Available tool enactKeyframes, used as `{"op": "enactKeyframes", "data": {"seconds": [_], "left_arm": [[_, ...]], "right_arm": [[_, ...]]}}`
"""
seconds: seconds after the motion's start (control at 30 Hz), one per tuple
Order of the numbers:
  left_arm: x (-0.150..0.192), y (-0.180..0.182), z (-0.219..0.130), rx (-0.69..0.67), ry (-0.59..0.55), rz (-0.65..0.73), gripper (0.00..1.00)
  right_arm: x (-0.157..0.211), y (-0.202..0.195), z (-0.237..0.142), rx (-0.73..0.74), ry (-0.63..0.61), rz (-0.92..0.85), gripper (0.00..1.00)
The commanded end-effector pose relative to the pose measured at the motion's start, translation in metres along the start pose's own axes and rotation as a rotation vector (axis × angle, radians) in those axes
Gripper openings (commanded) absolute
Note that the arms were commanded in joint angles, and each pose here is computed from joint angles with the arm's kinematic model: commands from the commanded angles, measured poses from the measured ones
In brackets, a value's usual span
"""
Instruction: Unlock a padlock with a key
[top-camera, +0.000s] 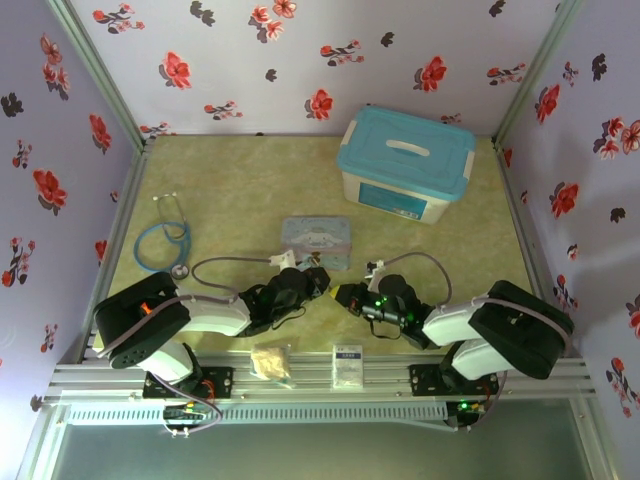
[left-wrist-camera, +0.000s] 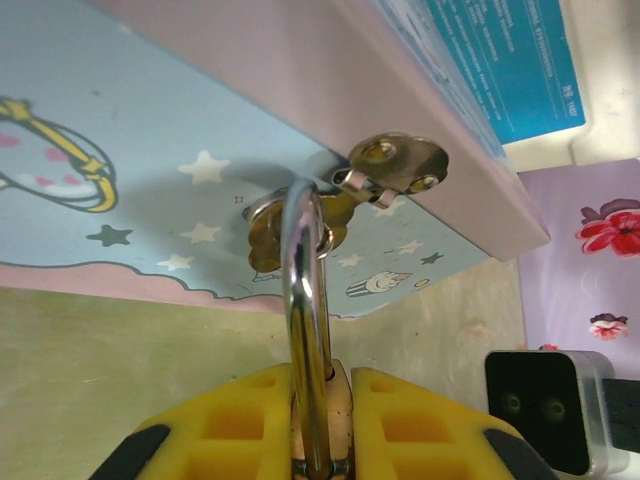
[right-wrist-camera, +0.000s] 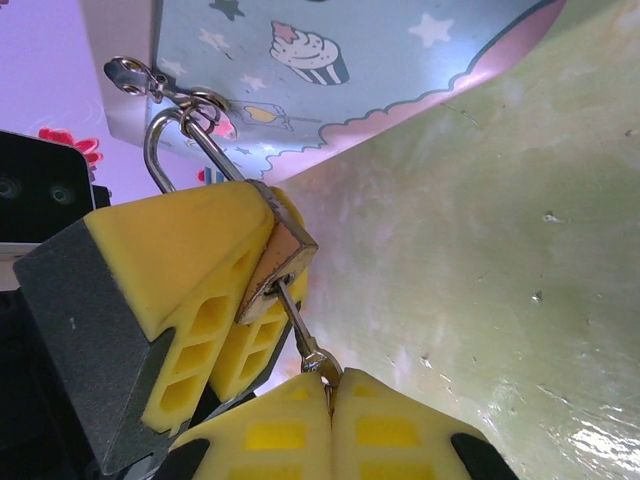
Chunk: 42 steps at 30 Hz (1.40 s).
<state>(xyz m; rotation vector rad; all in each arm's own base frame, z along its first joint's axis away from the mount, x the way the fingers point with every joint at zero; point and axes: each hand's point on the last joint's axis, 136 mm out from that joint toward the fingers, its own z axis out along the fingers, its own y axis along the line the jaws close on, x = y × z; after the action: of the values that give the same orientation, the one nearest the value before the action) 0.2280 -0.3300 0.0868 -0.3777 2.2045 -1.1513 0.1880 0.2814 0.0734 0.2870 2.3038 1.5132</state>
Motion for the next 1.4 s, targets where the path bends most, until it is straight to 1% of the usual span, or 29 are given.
{"op": "enactKeyframes", "data": {"seconds": [0.0, 0.2, 0.37, 0.53, 0.63, 0.77, 1.03, 1.13, 1.27, 1.37], "left_arm": [[-0.002, -0.04, -0.008, 0.149, 0.016, -0.042, 0.0], [0.001, -0.035, -0.009, 0.136, 0.023, -0.038, 0.0], [0.003, -0.038, -0.007, 0.153, 0.026, -0.034, 0.0], [0.005, -0.035, -0.007, 0.132, 0.034, 0.008, 0.0], [0.008, -0.028, -0.004, 0.087, 0.046, 0.047, 0.0], [0.011, -0.022, -0.002, 0.069, 0.053, 0.065, 0.0], [0.015, -0.005, 0.007, -0.011, 0.058, 0.104, 0.0], [0.016, -0.005, 0.009, -0.004, 0.05, 0.097, 0.0], [0.018, -0.008, 0.011, -0.028, 0.061, 0.144, 0.0], [0.018, -0.004, 0.01, -0.03, 0.06, 0.138, 0.0]], "right_arm": [[-0.016, 0.022, -0.001, -0.083, -0.051, -0.023, 0.0], [-0.021, 0.016, -0.005, -0.062, -0.048, -0.025, 0.0], [-0.014, 0.022, 0.002, -0.104, 0.039, -0.004, 0.0], [-0.019, 0.012, 0.0, -0.112, 0.031, 0.036, 0.0], [-0.019, 0.011, 0.0, -0.112, 0.034, 0.035, 0.0], [-0.018, 0.007, 0.0, -0.082, 0.041, 0.033, 0.0], [-0.019, 0.007, -0.002, -0.073, 0.034, 0.066, 0.0], [-0.02, 0.003, -0.003, -0.056, 0.02, 0.08, 0.0], [-0.021, 0.0, -0.003, -0.052, 0.008, 0.1, 0.0], [-0.022, -0.002, -0.004, -0.044, 0.001, 0.109, 0.0]]}}
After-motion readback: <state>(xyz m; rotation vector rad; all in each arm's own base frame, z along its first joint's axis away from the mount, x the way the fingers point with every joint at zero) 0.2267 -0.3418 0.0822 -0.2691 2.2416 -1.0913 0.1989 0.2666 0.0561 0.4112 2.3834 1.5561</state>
